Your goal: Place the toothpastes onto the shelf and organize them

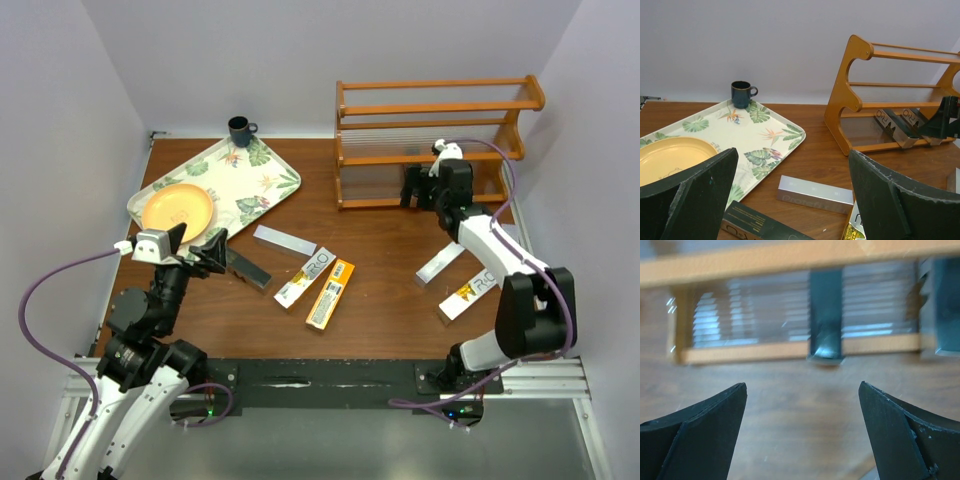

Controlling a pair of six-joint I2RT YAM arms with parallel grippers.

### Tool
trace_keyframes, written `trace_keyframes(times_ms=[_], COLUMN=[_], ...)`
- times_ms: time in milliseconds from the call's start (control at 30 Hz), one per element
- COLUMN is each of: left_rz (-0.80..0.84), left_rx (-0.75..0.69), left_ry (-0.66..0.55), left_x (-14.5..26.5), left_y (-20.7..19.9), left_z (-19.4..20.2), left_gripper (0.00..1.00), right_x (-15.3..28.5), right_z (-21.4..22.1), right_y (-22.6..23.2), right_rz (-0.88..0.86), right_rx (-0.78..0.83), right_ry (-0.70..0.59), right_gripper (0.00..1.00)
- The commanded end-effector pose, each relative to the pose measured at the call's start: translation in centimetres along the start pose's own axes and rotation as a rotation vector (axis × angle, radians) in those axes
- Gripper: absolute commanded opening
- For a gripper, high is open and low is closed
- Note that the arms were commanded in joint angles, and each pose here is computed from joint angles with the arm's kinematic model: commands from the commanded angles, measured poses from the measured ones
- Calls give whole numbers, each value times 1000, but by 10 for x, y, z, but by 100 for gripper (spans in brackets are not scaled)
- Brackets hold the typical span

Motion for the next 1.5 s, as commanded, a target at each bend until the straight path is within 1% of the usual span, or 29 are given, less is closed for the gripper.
trace_keyframes(times_ms=[0, 67, 133, 233, 367, 400, 500, 533, 633, 667, 700, 767, 933, 967, 1000, 1067, 1100, 1233, 1367, 1467], left_rz=[-2, -5, -7, -12, -22, -31, -37, -37, -36, -38, -40, -40, -40, -40, -41, -41, -42, -41, -40, -40], left_rx=[6, 8, 7, 5, 3, 0, -2, -3, -3, -3, -2, 1, 7, 8, 9, 11, 11, 13, 15, 16], left_ry=[-48, -42, -40, -29, -17, -12, -2, 1, 5, 5, 4, 1, -13, -15, -21, -26, -29, -36, -39, -47], left_x=[0, -1, -1, -3, -4, -5, -6, -6, -7, -6, -6, -6, -3, -3, -3, -2, -1, 0, 1, 2], left_y=[1, 1, 1, 1, 2, 2, 2, 2, 2, 2, 2, 3, 3, 3, 4, 4, 4, 4, 4, 5], left_z=[-12, -11, -11, -9, -8, -7, -6, -6, -5, -5, -5, -6, -8, -8, -9, -10, -10, -11, -11, -12], left_gripper=[98, 98, 98, 98, 98, 98, 98, 98, 98, 98, 98, 97, 98, 98, 98, 98, 98, 98, 98, 98], right_x=[29, 39, 54, 72, 84, 89, 94, 93, 94, 89, 95, 94, 90, 96, 89, 91, 86, 79, 66, 58], right_z=[17, 25, 39, 55, 78, 86, 107, 112, 133, 141, 149, 168, 198, 199, 212, 219, 230, 246, 263, 273], right_y=[31, 40, 53, 72, 96, 109, 133, 139, 166, 176, 188, 208, 246, 259, 262, 278, 279, 297, 298, 296], right_rz=[-148, -181, -252, -365, -493, -549, -614, -610, -678, -691, -733, -766, -826, -855, -845, -870, -860, -849, -819, -796], right_rx=[42, 94, 128, 148, 160, 168, 198, 202, 240, 259, 278, 329, 403, 408, 433, 452, 472, 509, 557, 591], right_ry=[10, 0, 7, -21, -26, -28, -11, -17, 16, 35, 38, 60, 85, 75, 102, 104, 128, 146, 180, 203], right_gripper=[98, 98, 98, 99, 98, 98, 99, 98, 98, 98, 99, 99, 98, 98, 98, 98, 98, 98, 96, 93])
Point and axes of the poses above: each gripper's point midway between its finger pads, its own x axis back along the fingers, its own y axis along the line the jaws close on, z = x × y, the point moved 10 cm from there along x, back along the fingers, and after that the axes turned 15 degrees about -x, right-handed, at the moved point
